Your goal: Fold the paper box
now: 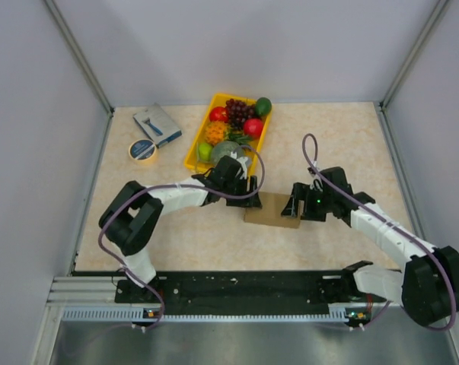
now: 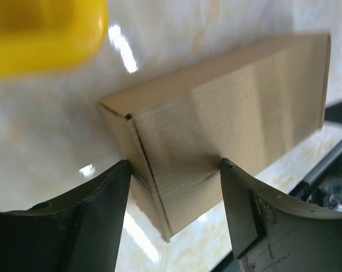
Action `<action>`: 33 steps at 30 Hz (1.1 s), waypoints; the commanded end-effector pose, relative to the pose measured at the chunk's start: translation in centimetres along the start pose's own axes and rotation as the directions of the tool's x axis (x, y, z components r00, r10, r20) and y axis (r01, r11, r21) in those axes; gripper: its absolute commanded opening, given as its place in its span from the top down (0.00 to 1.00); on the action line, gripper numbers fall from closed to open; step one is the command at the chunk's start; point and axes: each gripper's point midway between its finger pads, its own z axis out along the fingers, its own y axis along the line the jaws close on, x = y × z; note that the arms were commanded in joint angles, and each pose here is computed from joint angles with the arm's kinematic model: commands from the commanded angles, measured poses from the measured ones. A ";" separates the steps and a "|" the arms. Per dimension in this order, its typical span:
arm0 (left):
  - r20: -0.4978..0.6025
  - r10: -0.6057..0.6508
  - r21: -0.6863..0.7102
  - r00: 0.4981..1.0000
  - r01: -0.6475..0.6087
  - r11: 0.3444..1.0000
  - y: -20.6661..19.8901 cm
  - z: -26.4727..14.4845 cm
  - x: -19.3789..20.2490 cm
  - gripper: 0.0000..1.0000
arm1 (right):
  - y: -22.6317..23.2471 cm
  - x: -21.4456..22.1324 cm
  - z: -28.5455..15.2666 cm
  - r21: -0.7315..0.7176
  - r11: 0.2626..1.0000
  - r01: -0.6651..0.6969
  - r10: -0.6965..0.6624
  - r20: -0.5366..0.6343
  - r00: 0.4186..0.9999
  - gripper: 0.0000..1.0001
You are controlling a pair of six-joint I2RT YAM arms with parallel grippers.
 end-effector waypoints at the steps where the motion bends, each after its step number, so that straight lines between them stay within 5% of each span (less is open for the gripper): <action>1: 0.060 0.120 0.172 0.991 -0.129 0.977 -5.5 2.2 -4.6 0.30 | 2.8 3.0 -0.7 -0.175 0.962 -0.209 0.204 -0.044 0.978 0.19; 4: 0.021 0.139 0.170 0.990 -0.140 0.975 -5.7 3.9 -5.6 0.25 | 3.0 3.9 -2.4 -0.240 0.930 -0.278 0.298 0.050 0.953 0.19; 6: 0.036 0.152 0.161 0.988 -0.156 0.974 -6.8 3.7 -7.5 0.21 | 3.2 2.8 -4.5 -0.247 0.947 -0.207 0.253 0.170 0.952 0.18; 9: 0.068 0.188 0.120 0.980 -0.195 0.973 -7.2 2.0 -8.9 0.16 | 2.9 1.9 -6.8 -0.143 0.978 -0.152 0.178 0.194 0.965 0.14; 16: 0.314 0.165 -0.040 0.935 -0.161 0.986 -4.5 -10.9 -11.4 0.14 | 3.2 -3.1 -8.1 0.090 0.987 0.133 -0.142 0.101 0.985 0.15; 21: 0.527 0.065 -0.064 0.847 -0.036 0.997 0.0 -20.5 -9.5 0.13 | 3.0 -3.9 -5.5 0.332 0.856 0.397 -0.406 -0.045 0.913 0.14; 25: 0.670 0.081 0.008 0.738 -0.116 0.993 -1.5 -26.2 -5.3 0.13 | 3.0 -3.6 -2.9 0.444 0.739 0.507 -0.502 -0.138 0.854 0.18; 33: 0.711 0.141 -0.056 0.689 -0.144 0.988 -0.7 -31.0 -0.2 0.14 | 2.6 -2.5 1.8 0.566 0.470 0.677 -0.619 -0.335 0.710 0.27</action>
